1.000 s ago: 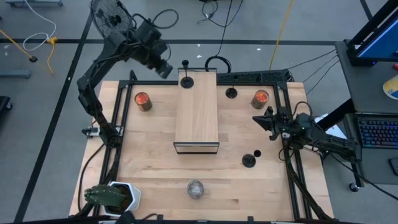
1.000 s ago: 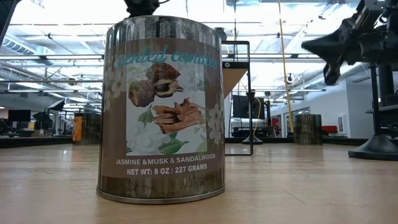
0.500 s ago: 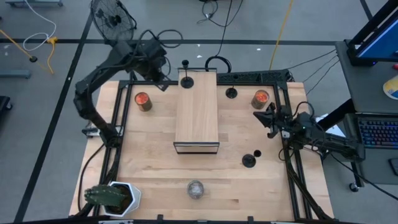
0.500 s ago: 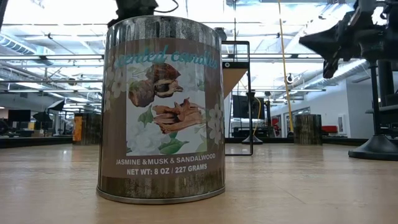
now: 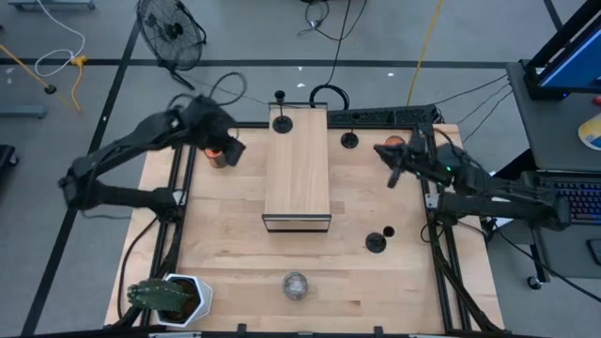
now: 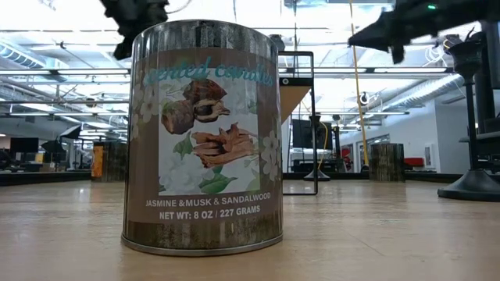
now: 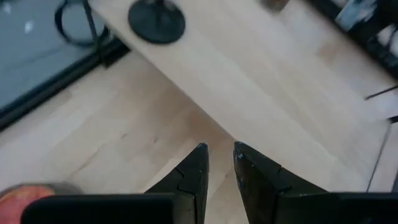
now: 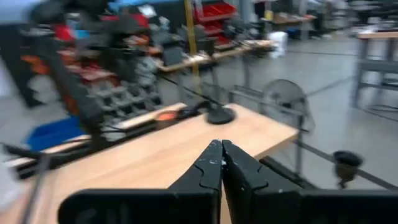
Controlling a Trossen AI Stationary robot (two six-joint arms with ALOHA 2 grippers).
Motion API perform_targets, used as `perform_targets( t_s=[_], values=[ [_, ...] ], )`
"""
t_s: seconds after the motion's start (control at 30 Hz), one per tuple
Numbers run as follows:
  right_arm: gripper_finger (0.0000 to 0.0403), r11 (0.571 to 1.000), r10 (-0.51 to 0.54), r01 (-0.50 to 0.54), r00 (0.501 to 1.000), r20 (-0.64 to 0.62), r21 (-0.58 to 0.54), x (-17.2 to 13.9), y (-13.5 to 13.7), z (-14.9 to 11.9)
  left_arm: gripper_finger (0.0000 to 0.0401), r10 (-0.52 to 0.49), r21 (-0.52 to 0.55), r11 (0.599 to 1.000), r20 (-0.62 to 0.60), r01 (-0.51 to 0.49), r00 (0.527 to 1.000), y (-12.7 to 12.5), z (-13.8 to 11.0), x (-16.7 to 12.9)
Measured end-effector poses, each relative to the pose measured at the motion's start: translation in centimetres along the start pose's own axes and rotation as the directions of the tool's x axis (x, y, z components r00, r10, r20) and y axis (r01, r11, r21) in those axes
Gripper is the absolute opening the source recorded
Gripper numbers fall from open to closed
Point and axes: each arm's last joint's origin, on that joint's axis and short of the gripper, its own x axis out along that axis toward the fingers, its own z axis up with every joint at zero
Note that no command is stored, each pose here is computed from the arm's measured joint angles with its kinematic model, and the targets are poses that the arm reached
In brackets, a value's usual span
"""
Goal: Pick & Place candle stick holders
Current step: Put the top black candlestick holder on the shelf
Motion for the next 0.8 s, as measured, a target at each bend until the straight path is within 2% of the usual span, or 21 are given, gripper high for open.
perform_targets(
  t_s=[0.13,0.2,0.33,0.43,0.5,0.6,0.8],
  values=[
    [0.0,0.998,-0.056,0.055,0.998,-0.042,-0.031,2.0,0.1,2.9,0.0081,-0.036,0.003,0.999,0.132,0.035,0.991,0.7,-2.6,-1.0],
    [0.0,0.995,-0.102,0.101,0.989,-0.108,-0.013,3.2,-0.2,3.8,0.0081,-0.062,-0.007,0.998,0.193,0.065,0.979,0.9,-3.7,-1.4],
    [0.0,0.977,-0.195,0.211,0.949,-0.248,0.039,5.3,-1.1,5.4,0.0081,-0.145,0.018,0.989,0.322,0.147,0.936,0.7,-5.5,-2.1],
    [0.0,0.961,-0.251,0.276,0.908,-0.337,0.026,7.0,-1.8,6.4,0.0081,-0.195,0.06,0.98,0.408,0.187,0.892,0.7,-6.6,-2.1],
    [0.0,0.948,-0.285,0.317,0.881,-0.377,0.023,8.1,-2.5,6.9,0.0081,-0.207,0.058,0.978,0.435,0.203,0.876,0.9,-7.2,-2.0],
    [0.0,0.914,-0.339,0.401,0.842,-0.42,0.066,9.5,-4.0,7.8,0.0081,-0.206,0.037,0.977,0.432,0.211,0.878,1.3,-8.2,-1.6],
    [0.0,0.871,-0.345,0.478,0.758,-0.553,0.112,11.8,-6.5,7.5,0.0081,-0.205,0.023,0.977,0.404,0.213,0.892,1.9,-9.8,-0.5]
  ],
)
